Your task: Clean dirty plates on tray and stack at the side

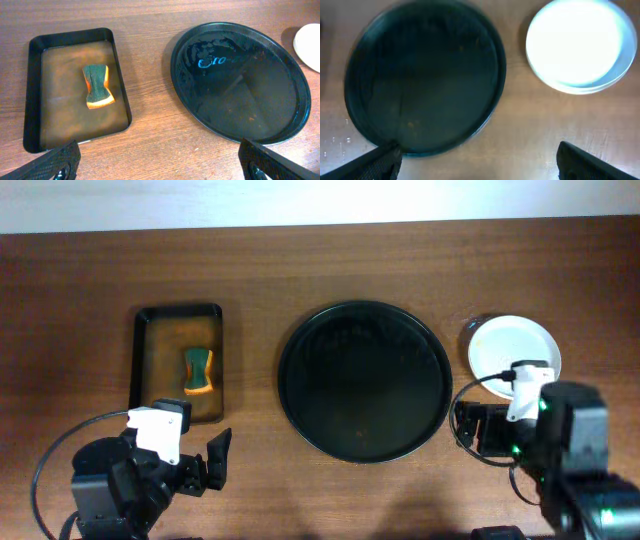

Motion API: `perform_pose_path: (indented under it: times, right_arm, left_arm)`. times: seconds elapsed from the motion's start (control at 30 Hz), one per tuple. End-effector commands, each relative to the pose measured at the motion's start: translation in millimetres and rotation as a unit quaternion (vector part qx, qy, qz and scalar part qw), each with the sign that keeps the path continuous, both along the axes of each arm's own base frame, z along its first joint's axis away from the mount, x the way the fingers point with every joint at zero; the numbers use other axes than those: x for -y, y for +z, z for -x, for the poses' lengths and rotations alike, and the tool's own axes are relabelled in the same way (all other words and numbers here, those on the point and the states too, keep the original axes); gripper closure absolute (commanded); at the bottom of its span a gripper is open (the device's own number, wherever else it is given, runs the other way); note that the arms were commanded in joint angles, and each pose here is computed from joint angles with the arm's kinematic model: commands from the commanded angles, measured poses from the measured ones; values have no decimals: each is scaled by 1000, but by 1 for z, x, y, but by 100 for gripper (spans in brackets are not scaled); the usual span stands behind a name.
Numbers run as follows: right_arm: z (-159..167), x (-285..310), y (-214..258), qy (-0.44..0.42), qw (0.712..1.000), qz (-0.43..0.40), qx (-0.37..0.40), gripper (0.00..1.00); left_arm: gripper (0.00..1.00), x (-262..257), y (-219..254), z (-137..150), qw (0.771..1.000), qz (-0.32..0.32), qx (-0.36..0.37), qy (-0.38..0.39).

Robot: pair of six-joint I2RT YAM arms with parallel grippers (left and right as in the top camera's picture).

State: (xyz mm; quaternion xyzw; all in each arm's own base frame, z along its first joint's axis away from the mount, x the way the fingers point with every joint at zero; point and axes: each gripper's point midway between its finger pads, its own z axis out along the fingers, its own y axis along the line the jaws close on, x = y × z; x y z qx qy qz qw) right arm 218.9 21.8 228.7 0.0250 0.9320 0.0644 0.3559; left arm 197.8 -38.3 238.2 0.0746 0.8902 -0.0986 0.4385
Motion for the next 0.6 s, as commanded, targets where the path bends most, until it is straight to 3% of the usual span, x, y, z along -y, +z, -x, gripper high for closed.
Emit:
perform_pose_path:
  times: [0.0, 0.27, 0.47, 0.57]
  right_arm:
    - [-2, 4, 20, 2, 994, 18, 107, 1]
    - [-5, 2, 27, 0, 929, 4, 370, 1]
    - [-14, -4, 19, 8, 872, -8, 490, 1]
    - [-22, -4, -6, 8, 869, -1, 494, 1]
  left_arm:
    - [1, 0, -3, 0, 1000, 2, -2, 2]
    - [1, 0, -3, 0, 1000, 2, -2, 2]
    - [1, 0, -3, 0, 1000, 2, -2, 2]
    - [1, 0, -3, 0, 1000, 2, -2, 2]
